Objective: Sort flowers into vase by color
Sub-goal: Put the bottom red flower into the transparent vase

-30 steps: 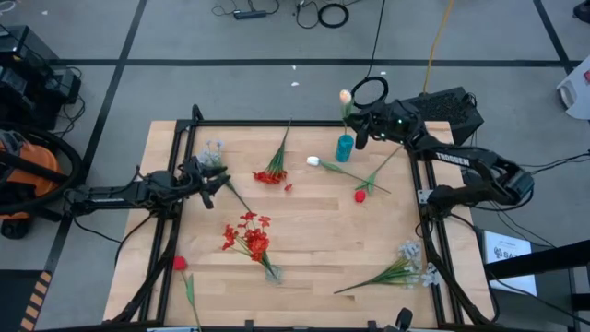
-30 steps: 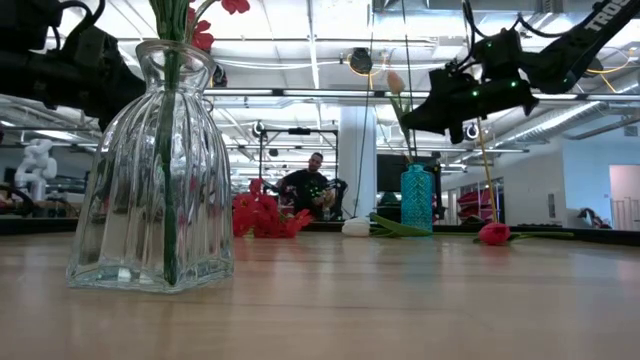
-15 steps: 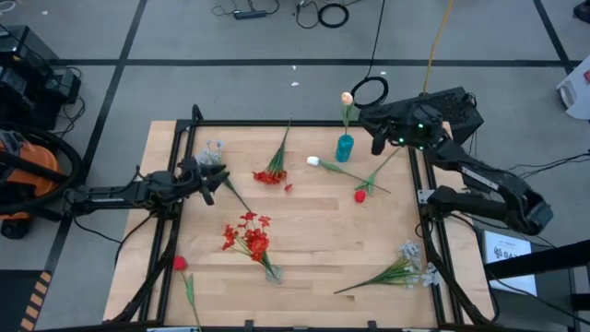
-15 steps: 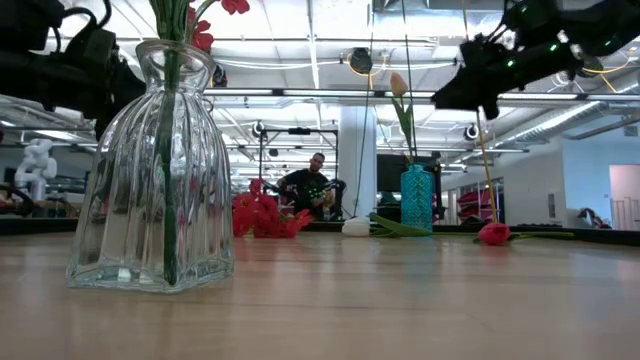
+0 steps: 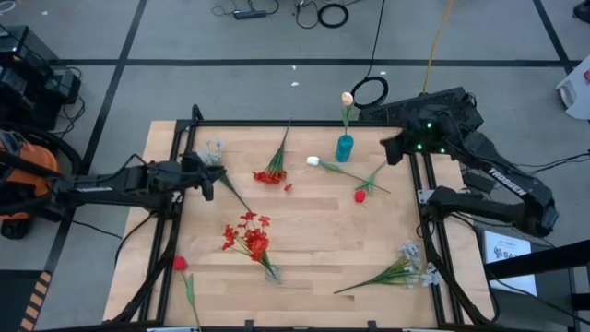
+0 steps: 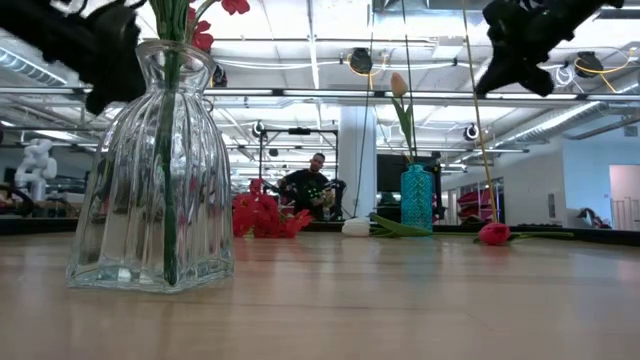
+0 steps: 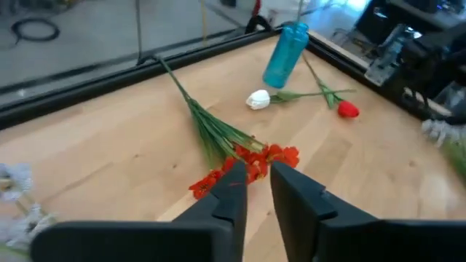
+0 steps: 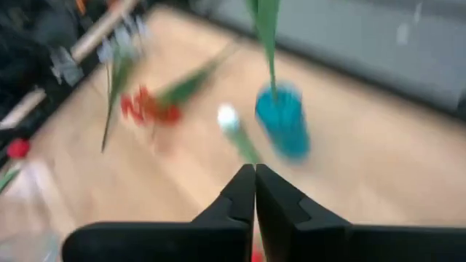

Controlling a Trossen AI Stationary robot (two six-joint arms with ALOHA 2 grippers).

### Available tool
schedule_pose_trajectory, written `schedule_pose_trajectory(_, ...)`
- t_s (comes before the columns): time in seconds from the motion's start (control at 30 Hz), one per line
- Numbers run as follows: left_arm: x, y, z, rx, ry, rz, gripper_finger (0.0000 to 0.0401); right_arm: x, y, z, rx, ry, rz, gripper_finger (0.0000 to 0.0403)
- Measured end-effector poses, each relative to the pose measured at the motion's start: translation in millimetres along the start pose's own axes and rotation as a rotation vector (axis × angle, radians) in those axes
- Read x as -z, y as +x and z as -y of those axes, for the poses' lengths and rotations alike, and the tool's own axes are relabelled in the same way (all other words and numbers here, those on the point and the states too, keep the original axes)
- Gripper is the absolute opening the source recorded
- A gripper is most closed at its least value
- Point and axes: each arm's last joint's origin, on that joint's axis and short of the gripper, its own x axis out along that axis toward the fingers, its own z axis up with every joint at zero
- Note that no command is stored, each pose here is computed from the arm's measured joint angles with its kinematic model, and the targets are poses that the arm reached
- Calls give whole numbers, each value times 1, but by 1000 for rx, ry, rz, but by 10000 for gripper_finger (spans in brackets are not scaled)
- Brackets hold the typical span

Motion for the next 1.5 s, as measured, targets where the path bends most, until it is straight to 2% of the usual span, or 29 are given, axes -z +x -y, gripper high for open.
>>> schedule_pose_trajectory(0.17, -40, -4, 18, -72, 102, -91, 11, 24, 8, -10, 123, 134, -228, 2)
schedule_pose_trajectory(0.27, -63, -4, 27, -135, 122, -150, 6, 34, 19, -20, 192, 182, -317, 2)
schedule_pose_trajectory(0.47, -101, -11, 41, -225, 29, -252, 8, 47, 43, -41, 224, 168, -427, 1)
schedule_pose_trajectory(0.6, -113, -20, 55, -218, -74, -291, 5, 53, 52, -48, 214, 123, -495, 1)
schedule_pose_trajectory(0.73, -107, -23, 76, -192, -193, -303, 3, 55, 55, -50, 196, 29, -523, 1)
schedule_pose_trajectory(0.97, -77, -25, 123, -177, -375, -367, 2, 56, 53, -49, 153, -159, -552, 0)
schedule_pose_trajectory(1.17, -89, -55, 151, -216, -453, -372, 1, 57, 52, -48, 118, -310, -575, 0)
schedule_pose_trajectory(1.27, -95, -73, 155, -287, -494, -456, 1, 57, 53, -49, 101, -359, -575, 0)
schedule_pose_trajectory(1.33, -94, -79, 158, -259, -535, -522, 1, 57, 53, -49, 91, -384, -572, 0)
schedule_pose_trajectory(1.4, -90, -85, 159, -260, -566, -590, 1, 56, 53, -49, 83, -400, -569, 0)
schedule_pose_trajectory(1.5, -73, -86, 162, -337, -591, -740, 0, 55, 54, -50, 73, -407, -555, 0)
